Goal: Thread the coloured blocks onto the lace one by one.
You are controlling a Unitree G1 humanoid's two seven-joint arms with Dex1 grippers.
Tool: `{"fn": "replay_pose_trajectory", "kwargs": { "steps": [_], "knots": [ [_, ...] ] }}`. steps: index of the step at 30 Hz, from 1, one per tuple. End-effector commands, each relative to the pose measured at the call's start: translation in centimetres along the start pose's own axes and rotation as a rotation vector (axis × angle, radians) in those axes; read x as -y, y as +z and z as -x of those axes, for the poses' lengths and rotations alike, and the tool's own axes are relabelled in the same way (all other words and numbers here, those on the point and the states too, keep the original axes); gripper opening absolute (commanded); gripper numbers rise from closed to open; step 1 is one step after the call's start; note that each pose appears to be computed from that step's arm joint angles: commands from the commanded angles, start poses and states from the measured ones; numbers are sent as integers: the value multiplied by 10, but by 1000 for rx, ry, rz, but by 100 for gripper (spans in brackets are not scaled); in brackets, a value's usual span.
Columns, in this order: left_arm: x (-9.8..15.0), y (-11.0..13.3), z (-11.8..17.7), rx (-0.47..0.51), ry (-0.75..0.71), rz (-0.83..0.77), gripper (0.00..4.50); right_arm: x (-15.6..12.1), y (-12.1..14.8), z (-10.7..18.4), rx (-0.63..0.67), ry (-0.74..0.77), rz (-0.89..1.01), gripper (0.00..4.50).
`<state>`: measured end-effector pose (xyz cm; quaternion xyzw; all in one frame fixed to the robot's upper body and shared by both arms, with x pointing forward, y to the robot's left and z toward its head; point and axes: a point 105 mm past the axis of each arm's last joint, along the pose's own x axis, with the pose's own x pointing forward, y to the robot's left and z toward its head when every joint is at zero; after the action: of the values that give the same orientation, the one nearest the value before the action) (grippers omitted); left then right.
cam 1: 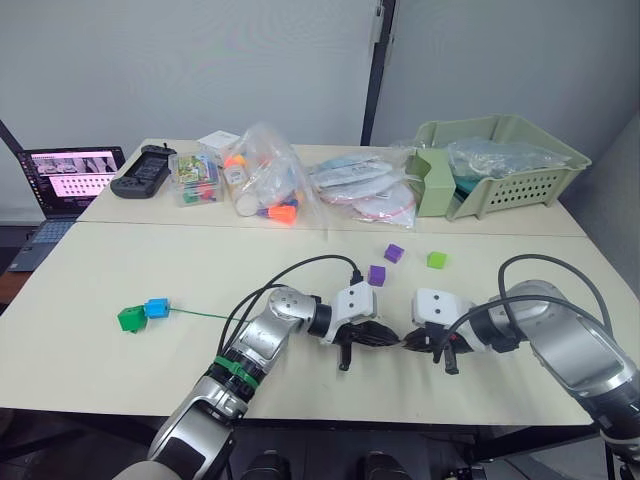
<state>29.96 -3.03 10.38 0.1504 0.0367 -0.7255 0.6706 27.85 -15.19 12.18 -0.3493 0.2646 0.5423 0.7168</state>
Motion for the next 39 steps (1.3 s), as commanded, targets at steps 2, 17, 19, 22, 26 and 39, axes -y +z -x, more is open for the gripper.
{"fn": "replay_pose_trajectory", "kwargs": {
  "steps": [2,17,19,22,26,39],
  "knots": [
    [-2,11,-3,10,-15,-53,4,2,9,9,36,-30,-2,0],
    [-16,2,20,-5,33,-38,0,-5,-8,66,336,-325,-400,448],
    [-17,1,23,-4,36,-33,0,-2,-14,72,398,-421,-464,448],
    [-17,-1,28,-6,38,-24,0,-1,-27,80,501,-566,-573,448],
    [-15,-3,32,-5,35,-14,0,-4,-47,84,602,-766,-691,448],
    [-13,0,40,15,67,-1,0,30,-63,59,608,-993,-747,448]
  ]
}}
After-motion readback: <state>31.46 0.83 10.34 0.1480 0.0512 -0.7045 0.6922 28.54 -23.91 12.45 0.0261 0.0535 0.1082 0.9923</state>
